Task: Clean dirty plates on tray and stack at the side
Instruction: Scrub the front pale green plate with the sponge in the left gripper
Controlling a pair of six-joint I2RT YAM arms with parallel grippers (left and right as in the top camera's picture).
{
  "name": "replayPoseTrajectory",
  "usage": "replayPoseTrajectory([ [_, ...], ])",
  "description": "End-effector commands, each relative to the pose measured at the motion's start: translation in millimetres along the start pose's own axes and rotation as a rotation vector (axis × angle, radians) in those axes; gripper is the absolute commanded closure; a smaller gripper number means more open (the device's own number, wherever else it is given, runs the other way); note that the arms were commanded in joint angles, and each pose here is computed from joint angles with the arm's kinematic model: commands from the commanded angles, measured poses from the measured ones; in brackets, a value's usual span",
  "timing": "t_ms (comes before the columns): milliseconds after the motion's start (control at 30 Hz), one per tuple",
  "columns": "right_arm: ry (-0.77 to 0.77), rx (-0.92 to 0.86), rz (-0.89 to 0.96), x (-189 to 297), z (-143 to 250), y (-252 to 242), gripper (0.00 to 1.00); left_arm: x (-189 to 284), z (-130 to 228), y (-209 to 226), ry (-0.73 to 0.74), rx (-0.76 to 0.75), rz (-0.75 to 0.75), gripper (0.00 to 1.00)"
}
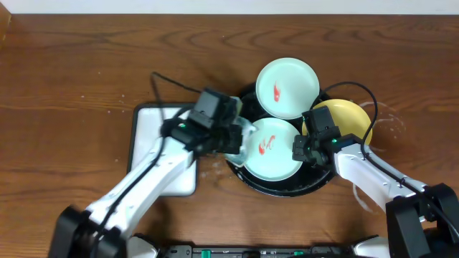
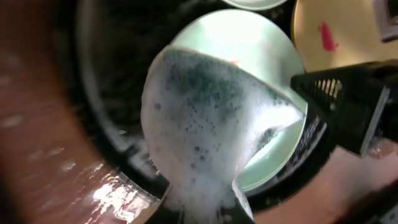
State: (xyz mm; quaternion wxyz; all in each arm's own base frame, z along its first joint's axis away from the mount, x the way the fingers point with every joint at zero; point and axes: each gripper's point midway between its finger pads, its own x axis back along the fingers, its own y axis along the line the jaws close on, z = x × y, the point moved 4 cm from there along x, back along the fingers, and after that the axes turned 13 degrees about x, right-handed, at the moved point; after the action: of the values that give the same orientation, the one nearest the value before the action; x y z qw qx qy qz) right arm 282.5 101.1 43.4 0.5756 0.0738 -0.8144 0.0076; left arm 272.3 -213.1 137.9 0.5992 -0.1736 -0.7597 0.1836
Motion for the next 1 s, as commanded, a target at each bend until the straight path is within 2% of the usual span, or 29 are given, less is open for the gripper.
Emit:
replayPoseTrajectory([
  [0,0.007,0.037,0.087,-4.9,4.0,-9.8,0.99,-25.9,2.7,-12.4,0.026,0.043,0.010,0.93],
  [267,0.018,0.036,0.062,-5.1,5.9,-6.7,0.99,-101.5,3.7,-22.4,0.043,0.247,0.040,0.93],
  [433,0.025,0.036,0.055,-5.1,7.3,-5.9,0.99,-137.8,16.5,1.5,0.102,0.324,-0.034,0.92],
  [633,0.033,0.036,0.043,-5.2,8.7,-4.4,0.99,-125.9,12.4,15.4,0.101,0.343,-0.095,0.93],
  [833,0.043,0.037,0.045,-5.2,10.6,-4.9,0.99,-76.5,-17.5,40.0,-0.126,0.208,-0.385,0.93],
  [967,0.043,0.036,0.046,-5.1,10.7,-5.0,0.99,-76.7,-16.3,39.3,-0.117,0.187,-0.384,0.93],
])
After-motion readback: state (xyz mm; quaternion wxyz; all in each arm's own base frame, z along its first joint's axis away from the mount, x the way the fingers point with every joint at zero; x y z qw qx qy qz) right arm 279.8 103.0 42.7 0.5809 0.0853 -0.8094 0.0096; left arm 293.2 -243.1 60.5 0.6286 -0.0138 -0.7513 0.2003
